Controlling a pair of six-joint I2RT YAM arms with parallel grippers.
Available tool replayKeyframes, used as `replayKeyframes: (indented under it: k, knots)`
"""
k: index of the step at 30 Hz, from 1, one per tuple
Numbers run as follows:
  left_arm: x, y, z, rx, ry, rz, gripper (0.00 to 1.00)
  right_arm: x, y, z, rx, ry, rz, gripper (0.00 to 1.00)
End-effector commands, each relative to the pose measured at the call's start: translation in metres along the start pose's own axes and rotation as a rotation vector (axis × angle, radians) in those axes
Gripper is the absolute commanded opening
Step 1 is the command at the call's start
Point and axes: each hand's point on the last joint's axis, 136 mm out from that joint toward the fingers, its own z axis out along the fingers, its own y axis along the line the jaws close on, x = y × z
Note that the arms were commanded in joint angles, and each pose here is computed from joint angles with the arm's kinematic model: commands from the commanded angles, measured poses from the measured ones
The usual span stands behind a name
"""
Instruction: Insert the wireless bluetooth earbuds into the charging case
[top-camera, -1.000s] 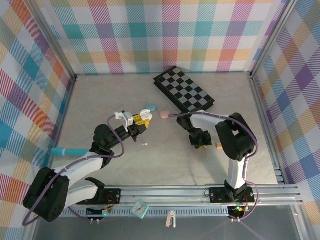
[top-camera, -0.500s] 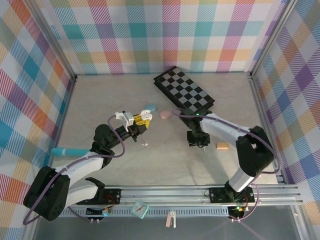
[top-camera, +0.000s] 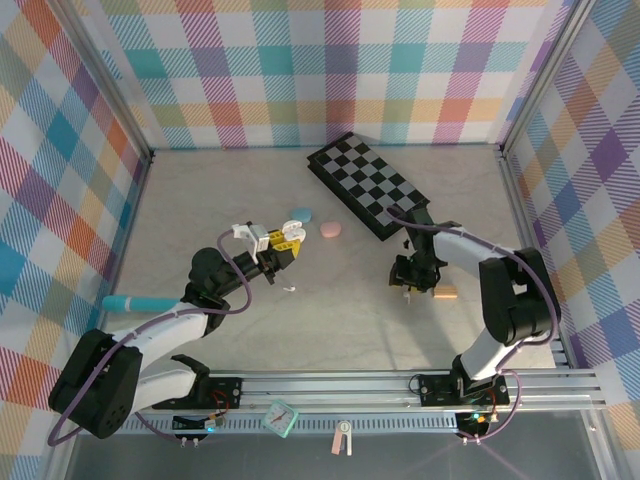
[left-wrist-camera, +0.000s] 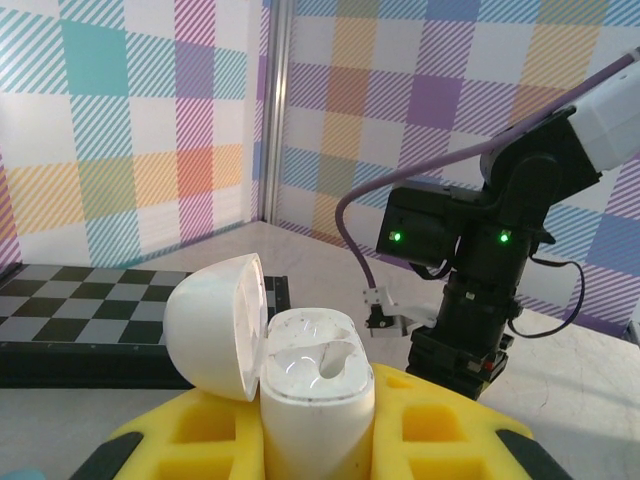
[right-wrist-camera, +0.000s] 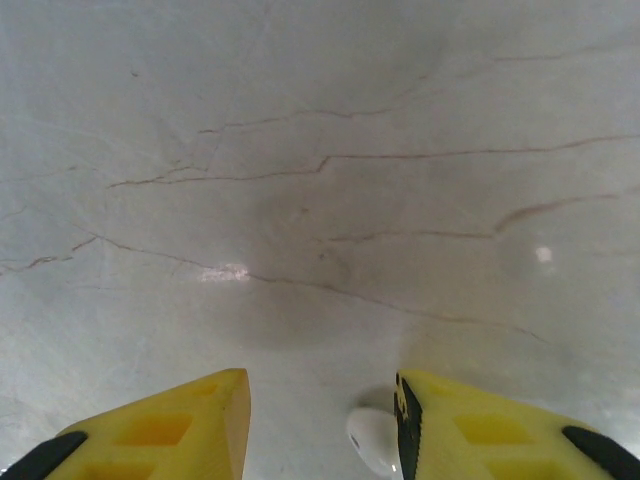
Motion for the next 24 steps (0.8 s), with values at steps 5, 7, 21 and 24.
replayKeyframes:
  k: [5,7,21,24]
  knots:
    - [-0.021,-0.002,0.005,0.033,-0.047,0.025,0.00,0.022,-0.003,0.009,-0.039,0.051,-0.020,0.43]
    - [-0.022,-0.003,0.006,0.037,-0.046,0.025,0.00,0.028,-0.002,0.006,-0.060,0.053,-0.015,0.42]
    - [-0.030,-0.002,0.014,0.057,-0.055,0.015,0.00,0.057,0.025,-0.013,-0.263,0.091,0.005,0.42]
    - [-0.031,-0.002,0.015,0.062,-0.057,0.017,0.00,0.053,0.023,-0.020,-0.256,0.054,0.003,0.42]
